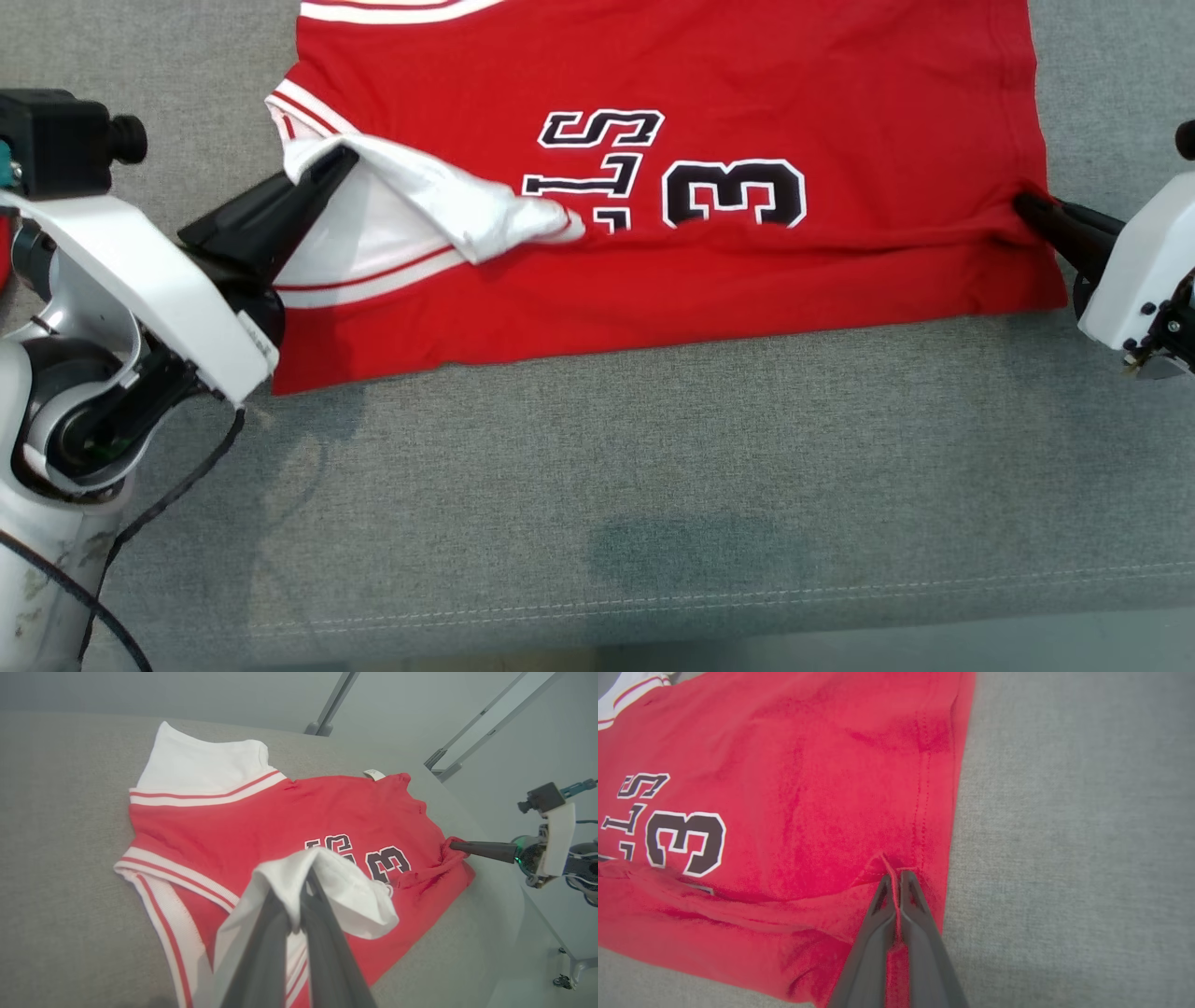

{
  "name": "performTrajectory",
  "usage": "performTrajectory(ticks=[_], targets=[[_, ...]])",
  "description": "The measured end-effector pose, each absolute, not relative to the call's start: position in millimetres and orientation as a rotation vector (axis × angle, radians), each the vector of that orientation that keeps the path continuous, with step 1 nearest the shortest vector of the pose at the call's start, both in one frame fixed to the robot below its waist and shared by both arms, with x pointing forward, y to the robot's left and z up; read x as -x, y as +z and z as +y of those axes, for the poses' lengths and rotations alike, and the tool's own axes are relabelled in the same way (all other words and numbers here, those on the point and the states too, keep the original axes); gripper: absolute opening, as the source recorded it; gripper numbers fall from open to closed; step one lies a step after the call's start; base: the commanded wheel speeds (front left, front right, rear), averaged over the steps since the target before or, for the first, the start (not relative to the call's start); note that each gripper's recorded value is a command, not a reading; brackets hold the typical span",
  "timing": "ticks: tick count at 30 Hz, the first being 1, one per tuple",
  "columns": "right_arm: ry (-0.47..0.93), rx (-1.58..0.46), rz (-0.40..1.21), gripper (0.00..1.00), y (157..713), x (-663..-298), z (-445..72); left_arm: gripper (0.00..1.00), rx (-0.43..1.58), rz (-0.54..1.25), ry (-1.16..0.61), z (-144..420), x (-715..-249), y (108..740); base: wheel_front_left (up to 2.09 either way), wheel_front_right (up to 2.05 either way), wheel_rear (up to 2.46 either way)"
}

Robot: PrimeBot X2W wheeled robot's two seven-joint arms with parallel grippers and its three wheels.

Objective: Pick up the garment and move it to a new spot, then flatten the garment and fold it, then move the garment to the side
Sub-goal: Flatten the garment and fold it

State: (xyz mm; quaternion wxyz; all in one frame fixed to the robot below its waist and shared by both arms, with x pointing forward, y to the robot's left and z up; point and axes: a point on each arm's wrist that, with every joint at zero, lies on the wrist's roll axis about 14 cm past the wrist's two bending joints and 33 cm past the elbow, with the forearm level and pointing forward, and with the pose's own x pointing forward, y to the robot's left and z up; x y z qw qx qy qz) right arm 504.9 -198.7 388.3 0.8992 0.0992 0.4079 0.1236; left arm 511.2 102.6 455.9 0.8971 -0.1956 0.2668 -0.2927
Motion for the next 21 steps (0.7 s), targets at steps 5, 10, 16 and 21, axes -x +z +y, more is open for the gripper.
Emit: performTrajectory(ticks=[5,10,16,21], targets=[[0.262,-0.250,0.821,1.00,383.3,-509.3,-190.1,1.00,0.454,0.487,-0.545,107.8,-529.5,454.4,0.00,0.00,0.00],[0.281,-0.293,0.716,1.00,389.6,-503.0,-180.8,1.00,0.467,0.495,-0.529,105.5,-514.5,439.8,0.00,0.00,0.00],[0.164,-0.199,0.410,1.00,415.6,-493.5,-213.2,1.00,0.373,0.551,-0.471,119.7,-473.1,410.0,0.00,0.00,0.00],[0.075,-0.169,0.295,1.00,419.9,-471.8,-221.5,1.00,0.327,0.542,-0.406,126.8,-453.6,404.8,0.00,0.00,0.00]])
